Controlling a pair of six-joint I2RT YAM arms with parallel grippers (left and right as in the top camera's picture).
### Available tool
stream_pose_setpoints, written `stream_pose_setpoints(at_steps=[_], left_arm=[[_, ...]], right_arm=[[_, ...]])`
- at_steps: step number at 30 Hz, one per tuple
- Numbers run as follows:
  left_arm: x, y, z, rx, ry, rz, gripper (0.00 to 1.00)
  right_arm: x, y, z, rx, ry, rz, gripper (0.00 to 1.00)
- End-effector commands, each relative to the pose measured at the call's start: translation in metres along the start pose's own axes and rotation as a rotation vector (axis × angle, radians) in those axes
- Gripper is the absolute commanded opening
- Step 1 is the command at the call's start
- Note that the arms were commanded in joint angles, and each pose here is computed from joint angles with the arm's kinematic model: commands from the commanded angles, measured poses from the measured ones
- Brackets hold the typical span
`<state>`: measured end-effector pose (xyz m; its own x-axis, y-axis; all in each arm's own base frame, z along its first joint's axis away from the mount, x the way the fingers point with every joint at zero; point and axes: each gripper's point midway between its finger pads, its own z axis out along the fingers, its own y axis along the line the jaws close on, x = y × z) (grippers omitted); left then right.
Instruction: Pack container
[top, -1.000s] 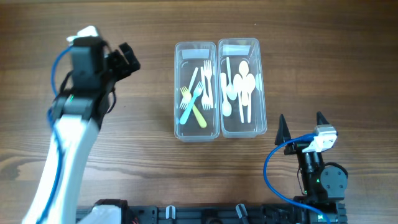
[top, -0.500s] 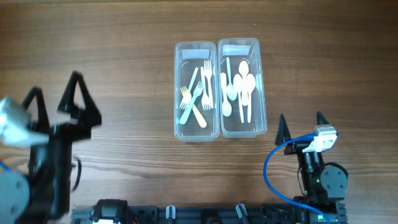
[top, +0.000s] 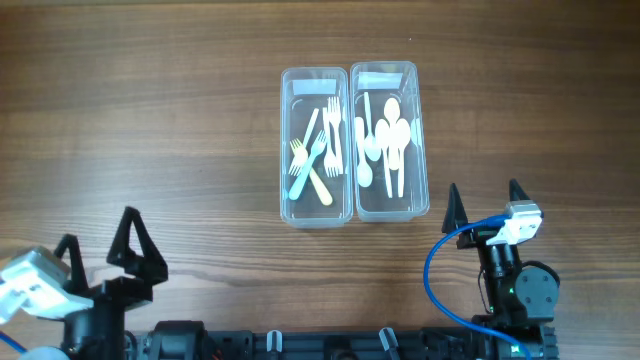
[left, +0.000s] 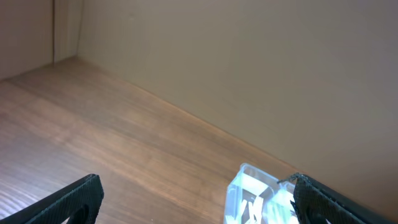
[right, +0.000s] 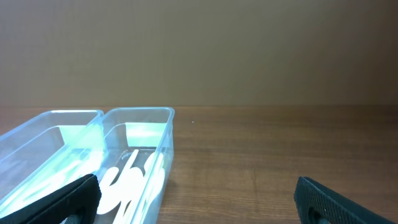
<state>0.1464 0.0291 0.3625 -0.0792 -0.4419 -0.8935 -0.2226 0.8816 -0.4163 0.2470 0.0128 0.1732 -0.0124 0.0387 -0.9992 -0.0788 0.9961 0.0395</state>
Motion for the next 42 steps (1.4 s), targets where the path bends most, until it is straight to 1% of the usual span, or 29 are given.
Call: stream_pose_setpoints(at_steps=[1, 2, 8, 15, 23, 38, 42], left_arm=[[0.025, 0.016, 0.007, -0.027, -0.01, 0.009, 1.0], [0.043, 0.024, 0.02, -0.029, -0.016, 0.007, 1.0], [0.085, 0.045, 0.056, -0.08, 0.013, 0.01, 1.0], [0.126, 0.049, 0.088, -0.012, 0.017, 0.002, 1.0], [0.141, 0.055, 0.104, 0.017, -0.05, -0.008, 1.0], [0.177, 0.07, 0.124, 0.005, -0.028, -0.006, 1.0], [0.175, 0.07, 0.124, 0.008, -0.035, -0.006, 1.0]], right_arm=[[-0.004, 0.002, -0.001, -0.012, -0.018, -0.014, 1.0], [-0.004, 0.002, -0.001, -0.012, -0.018, -0.014, 1.0], [-0.004, 0.002, -0.001, -0.012, -0.018, -0.014, 1.0], [-0.004, 0.002, -0.001, -0.012, -0.018, -0.014, 1.0], [-0.004, 0.002, -0.001, -0.012, -0.018, -0.014, 1.0], [-0.004, 0.002, -0.001, -0.013, -0.018, -0.014, 1.0], [-0.004, 0.002, -0.001, -0.012, -0.018, -0.014, 1.0]])
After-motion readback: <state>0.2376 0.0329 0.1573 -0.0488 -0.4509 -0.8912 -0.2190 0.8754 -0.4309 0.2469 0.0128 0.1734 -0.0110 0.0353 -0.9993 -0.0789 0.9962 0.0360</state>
